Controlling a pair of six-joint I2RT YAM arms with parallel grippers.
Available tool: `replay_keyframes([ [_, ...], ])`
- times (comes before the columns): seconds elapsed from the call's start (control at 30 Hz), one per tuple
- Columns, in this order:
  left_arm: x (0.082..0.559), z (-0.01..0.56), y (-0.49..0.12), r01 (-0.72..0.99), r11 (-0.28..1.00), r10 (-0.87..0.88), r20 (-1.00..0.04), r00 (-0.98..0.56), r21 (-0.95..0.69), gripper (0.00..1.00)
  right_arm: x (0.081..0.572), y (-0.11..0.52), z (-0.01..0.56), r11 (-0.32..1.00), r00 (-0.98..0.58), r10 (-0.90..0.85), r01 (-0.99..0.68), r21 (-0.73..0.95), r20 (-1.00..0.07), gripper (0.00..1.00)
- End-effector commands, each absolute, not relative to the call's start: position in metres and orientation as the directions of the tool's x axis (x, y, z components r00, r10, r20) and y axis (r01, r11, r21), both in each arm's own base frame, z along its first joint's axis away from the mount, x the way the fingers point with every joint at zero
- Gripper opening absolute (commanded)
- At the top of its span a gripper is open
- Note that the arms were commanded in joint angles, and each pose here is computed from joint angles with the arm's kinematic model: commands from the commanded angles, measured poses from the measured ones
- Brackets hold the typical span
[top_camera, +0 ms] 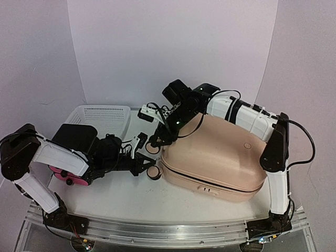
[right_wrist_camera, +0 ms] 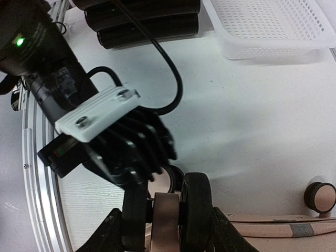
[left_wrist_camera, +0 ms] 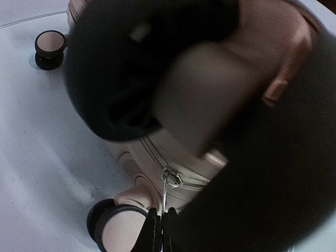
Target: Open, take out, and arrange the luggage
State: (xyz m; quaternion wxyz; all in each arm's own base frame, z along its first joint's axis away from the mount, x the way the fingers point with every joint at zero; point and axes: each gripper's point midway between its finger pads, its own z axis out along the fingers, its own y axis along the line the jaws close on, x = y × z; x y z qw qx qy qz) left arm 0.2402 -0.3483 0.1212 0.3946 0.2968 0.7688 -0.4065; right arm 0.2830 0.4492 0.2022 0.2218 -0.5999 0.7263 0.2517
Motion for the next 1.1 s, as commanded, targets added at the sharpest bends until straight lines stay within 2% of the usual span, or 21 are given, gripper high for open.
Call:
replay_keyframes([
  [0.0,0.327,0.097,-0.289,0.542,0.772,0.032,-0.831,-0.555,-0.332,0.00,0.227,0.393,0.240,0.118,-0.312,-0.774,-0.926,0.359,-0.551,0.00],
  [0.33,0.376,0.099,-0.314,0.576,0.721,0.017,-0.821,-0.571,-0.386,0.00,0.191,0.391,0.232,0.079,-0.331,-0.805,-0.883,0.463,-0.493,0.00],
  [0.83,0.510,0.104,-0.358,0.587,0.630,-0.117,-0.809,-0.575,-0.509,0.00,0.118,0.356,0.243,-0.059,-0.279,-0.849,-0.793,0.606,-0.448,0.00],
  [0.97,0.536,0.106,-0.372,0.603,0.611,-0.085,-0.800,-0.594,-0.513,0.00,0.099,0.347,0.246,-0.076,-0.256,-0.866,-0.780,0.621,-0.429,0.00],
  [1.07,0.549,0.115,-0.391,0.638,0.546,-0.095,-0.797,-0.596,-0.542,0.00,0.091,0.346,0.249,-0.094,-0.240,-0.870,-0.778,0.622,-0.431,0.00],
])
